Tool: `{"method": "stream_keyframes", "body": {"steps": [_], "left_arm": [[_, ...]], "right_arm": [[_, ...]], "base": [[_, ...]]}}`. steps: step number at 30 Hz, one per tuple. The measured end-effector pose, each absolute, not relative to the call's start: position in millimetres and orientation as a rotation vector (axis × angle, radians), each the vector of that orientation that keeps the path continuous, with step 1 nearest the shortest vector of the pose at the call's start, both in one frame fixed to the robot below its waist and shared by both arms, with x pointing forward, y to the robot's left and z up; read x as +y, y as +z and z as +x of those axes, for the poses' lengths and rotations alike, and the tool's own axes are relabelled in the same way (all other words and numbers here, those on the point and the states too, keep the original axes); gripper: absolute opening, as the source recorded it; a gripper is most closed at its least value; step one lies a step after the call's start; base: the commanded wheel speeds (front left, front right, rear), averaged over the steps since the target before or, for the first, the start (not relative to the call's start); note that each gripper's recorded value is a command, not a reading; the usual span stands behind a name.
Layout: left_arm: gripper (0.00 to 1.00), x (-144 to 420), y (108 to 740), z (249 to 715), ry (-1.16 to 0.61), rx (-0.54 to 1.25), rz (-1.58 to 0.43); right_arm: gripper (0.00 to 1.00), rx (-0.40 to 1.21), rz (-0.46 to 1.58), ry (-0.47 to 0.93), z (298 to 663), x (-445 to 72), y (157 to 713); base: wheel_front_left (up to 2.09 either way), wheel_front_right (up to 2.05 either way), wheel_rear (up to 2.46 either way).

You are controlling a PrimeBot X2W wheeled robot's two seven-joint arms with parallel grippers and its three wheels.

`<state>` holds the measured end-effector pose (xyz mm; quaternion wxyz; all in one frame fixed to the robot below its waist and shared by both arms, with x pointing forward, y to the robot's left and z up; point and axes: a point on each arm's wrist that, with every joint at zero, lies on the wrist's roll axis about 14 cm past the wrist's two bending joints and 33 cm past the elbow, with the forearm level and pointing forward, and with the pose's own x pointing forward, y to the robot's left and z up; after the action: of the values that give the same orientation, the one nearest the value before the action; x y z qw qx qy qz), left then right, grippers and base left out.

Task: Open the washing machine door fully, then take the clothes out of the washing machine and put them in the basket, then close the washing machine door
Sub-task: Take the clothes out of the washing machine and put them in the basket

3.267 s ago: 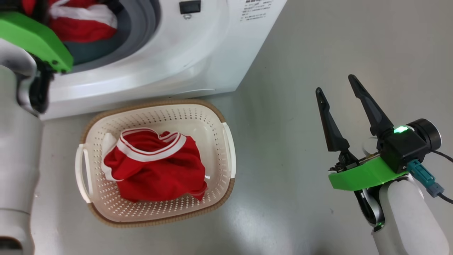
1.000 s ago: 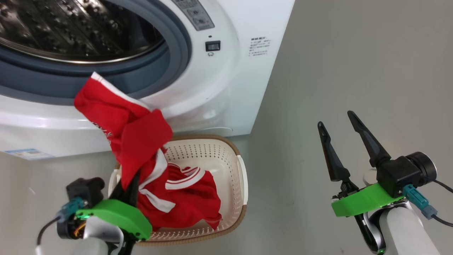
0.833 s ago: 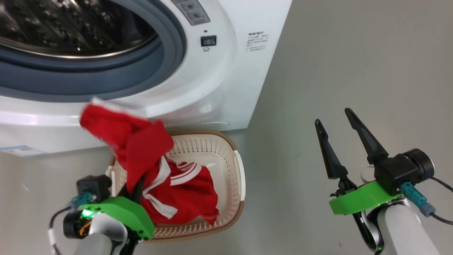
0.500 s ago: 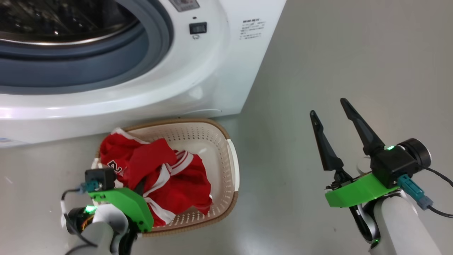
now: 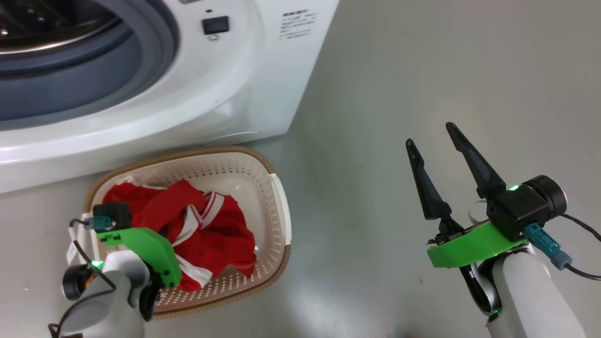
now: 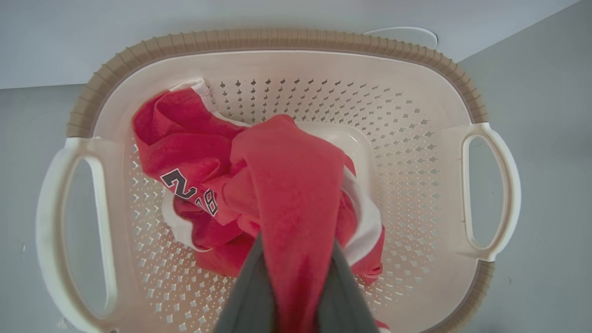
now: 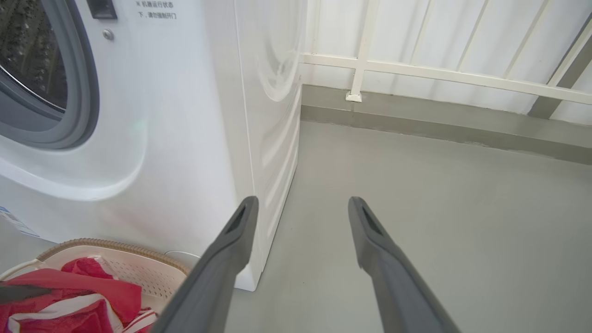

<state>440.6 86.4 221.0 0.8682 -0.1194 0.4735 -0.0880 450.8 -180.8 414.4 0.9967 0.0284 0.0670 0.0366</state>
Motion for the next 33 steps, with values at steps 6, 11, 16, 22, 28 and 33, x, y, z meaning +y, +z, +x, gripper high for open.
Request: {"method": "stream_keyframes", "body": {"steps": [6,11,16,22,28,33], "left_arm": [[1.0,84,214,448,-0.197,0.994,-0.21],[1.0,85,225,461,-0.196,0.918,-0.202],[1.0,92,245,473,-0.171,0.813,-0.213],[1.0,100,285,493,-0.141,0.646,-0.242],[1.0,107,340,509,-0.129,0.447,-0.315],[1.0,119,399,513,-0.12,0.24,-0.368]], "right_arm": [[1.0,0.15,0.054,0.045,447,-191,410],[1.0,0.148,0.056,0.041,447,-192,411],[1.0,0.127,0.062,0.043,449,-190,419],[1.0,0.101,0.071,0.042,452,-189,428],[1.0,0.075,0.071,0.021,453,-195,438],[1.0,0.05,0.072,0.019,453,-195,447]], "base": [[0.0,0.0,0.0],[0.0,0.0,0.0],[0.0,0.0,0.0],[0.0,0.0,0.0],[0.0,0.0,0.0],[0.0,0.0,0.0]]}}
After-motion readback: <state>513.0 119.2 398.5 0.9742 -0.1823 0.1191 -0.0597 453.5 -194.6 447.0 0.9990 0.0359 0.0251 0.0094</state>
